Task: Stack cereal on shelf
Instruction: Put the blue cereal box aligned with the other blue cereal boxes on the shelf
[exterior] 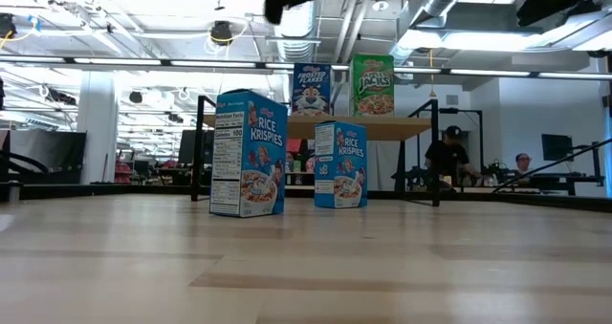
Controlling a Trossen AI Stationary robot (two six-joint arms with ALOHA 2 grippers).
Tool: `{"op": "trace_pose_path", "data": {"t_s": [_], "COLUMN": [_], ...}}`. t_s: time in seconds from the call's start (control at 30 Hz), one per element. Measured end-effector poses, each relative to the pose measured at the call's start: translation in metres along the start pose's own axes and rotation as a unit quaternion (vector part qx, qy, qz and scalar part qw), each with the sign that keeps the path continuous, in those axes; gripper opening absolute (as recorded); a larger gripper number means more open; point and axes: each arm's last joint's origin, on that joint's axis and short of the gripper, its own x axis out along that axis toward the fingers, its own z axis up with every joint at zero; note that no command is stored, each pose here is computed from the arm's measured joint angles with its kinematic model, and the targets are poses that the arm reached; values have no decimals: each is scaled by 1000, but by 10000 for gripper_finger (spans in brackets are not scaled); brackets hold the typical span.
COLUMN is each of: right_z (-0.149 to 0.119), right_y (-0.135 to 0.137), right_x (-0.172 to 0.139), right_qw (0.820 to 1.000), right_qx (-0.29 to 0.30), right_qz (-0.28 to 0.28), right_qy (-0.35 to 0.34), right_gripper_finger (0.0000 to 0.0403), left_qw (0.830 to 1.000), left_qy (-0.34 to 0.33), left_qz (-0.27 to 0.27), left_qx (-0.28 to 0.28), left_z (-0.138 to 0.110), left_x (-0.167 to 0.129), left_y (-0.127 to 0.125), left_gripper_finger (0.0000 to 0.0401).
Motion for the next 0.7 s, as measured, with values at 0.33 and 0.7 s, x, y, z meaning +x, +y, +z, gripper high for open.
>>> {"op": "trace_pose_path", "data": {"t_s": [0.33, 0.7], "right_z": [-1, 0], "right_y": [2, 3], "right_x": [0, 0], "right_qw": [999, 999], "right_qx": [2, 16], "right_qz": [38, 46], "right_qy": [14, 16], "right_gripper_finger": [286, 286], "left_qw": [989, 963], "left_qy": [63, 133], "left_qz": [-107, -215], "left_qx": [82, 91], "left_z": [-15, -55], "left_x": [84, 172], "left_y": [-41, -80], "left_gripper_finger": [306, 331]}}
